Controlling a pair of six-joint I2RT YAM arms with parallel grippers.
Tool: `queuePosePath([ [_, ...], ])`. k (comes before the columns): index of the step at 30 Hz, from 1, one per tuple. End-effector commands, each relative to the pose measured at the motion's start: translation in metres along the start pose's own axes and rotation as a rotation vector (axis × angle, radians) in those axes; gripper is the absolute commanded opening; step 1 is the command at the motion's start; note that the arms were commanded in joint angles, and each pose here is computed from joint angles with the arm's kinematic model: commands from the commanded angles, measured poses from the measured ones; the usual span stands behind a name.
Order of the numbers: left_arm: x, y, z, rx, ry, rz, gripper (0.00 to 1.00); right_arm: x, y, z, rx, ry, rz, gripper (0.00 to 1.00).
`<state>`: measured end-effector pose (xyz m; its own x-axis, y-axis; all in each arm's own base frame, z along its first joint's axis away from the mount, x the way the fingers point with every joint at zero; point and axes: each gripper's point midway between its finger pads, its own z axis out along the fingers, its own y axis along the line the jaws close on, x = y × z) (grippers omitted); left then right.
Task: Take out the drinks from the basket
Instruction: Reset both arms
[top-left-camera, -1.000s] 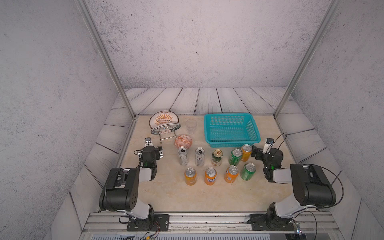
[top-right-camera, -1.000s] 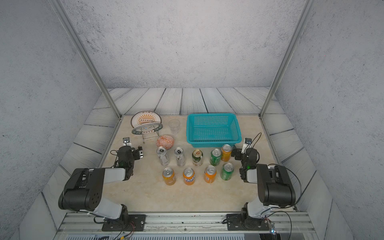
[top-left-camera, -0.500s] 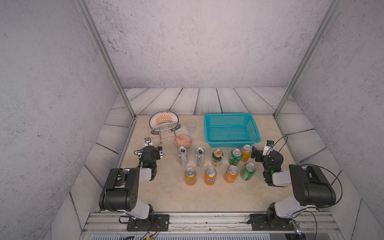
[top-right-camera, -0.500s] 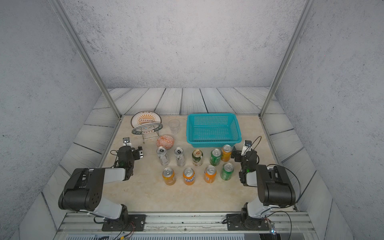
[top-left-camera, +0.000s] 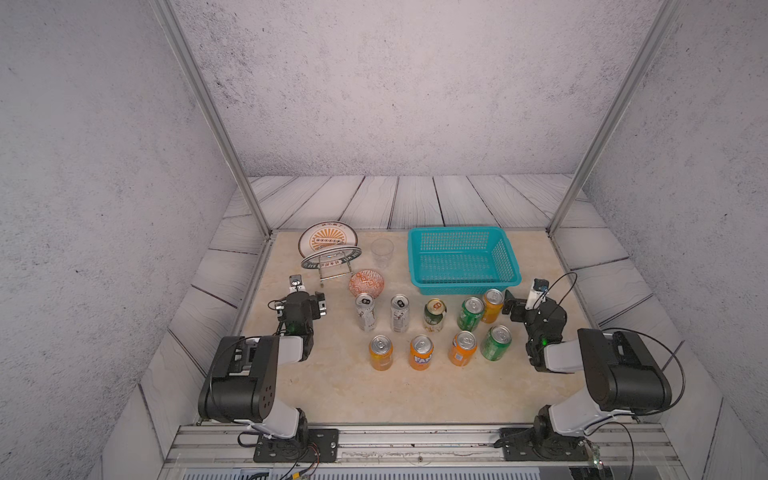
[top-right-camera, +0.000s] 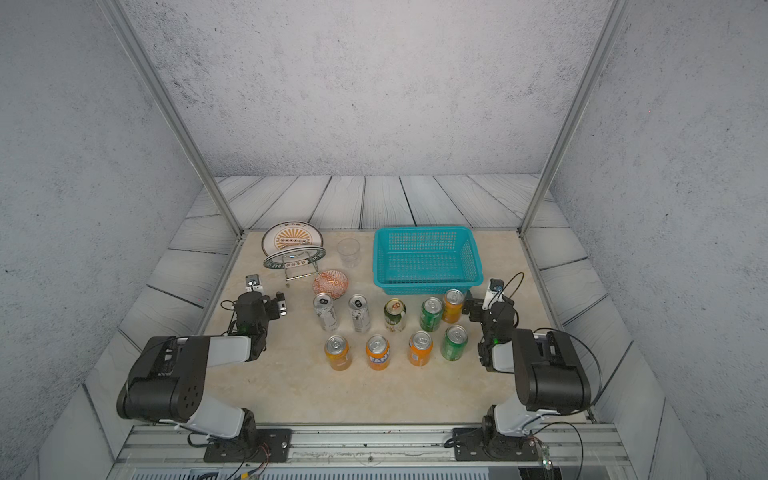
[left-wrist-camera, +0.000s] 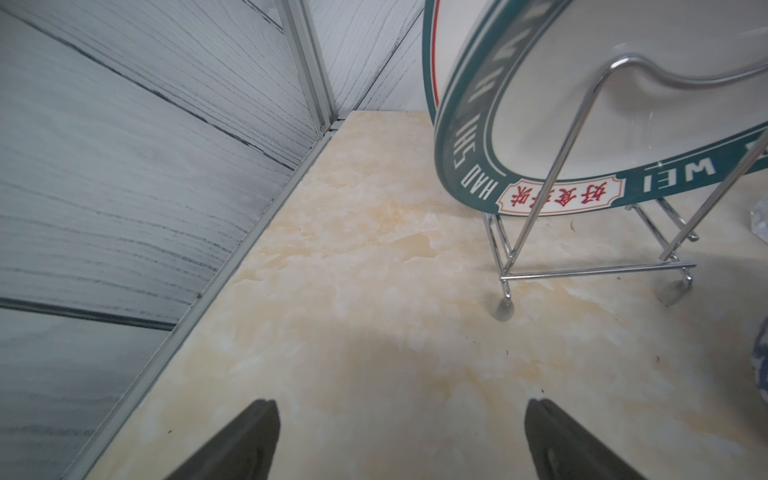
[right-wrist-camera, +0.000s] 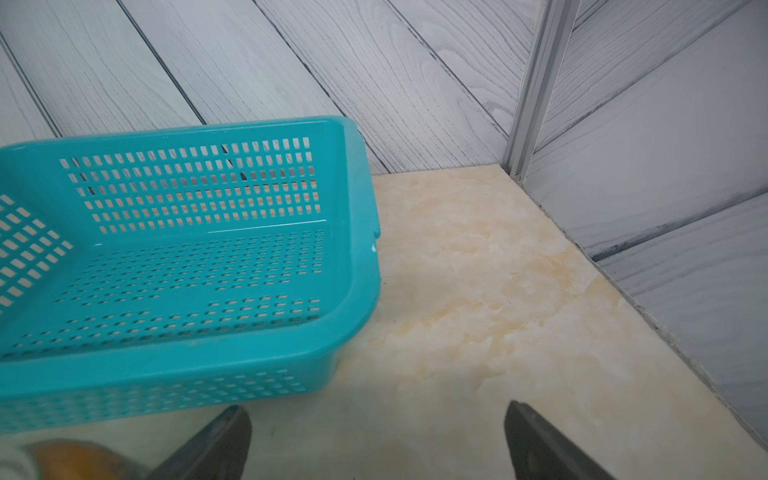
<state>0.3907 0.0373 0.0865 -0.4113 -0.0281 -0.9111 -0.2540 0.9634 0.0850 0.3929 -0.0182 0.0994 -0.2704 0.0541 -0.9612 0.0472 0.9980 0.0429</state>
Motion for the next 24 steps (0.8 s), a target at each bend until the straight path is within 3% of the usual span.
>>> queuePosePath([
  [1, -0.0092, 0.001, 0.0017, -0.001, -0.024, 0.0, 0.99, 0.0064, 0.0068, 0.0103, -0.032, 0.077, -0.014, 1.0],
  [24, -0.0087, 0.0002, 0.003, -0.001, -0.019, 0.002, 0.99, 0.0075, 0.0075, 0.0104, -0.035, 0.082, -0.017, 0.99],
])
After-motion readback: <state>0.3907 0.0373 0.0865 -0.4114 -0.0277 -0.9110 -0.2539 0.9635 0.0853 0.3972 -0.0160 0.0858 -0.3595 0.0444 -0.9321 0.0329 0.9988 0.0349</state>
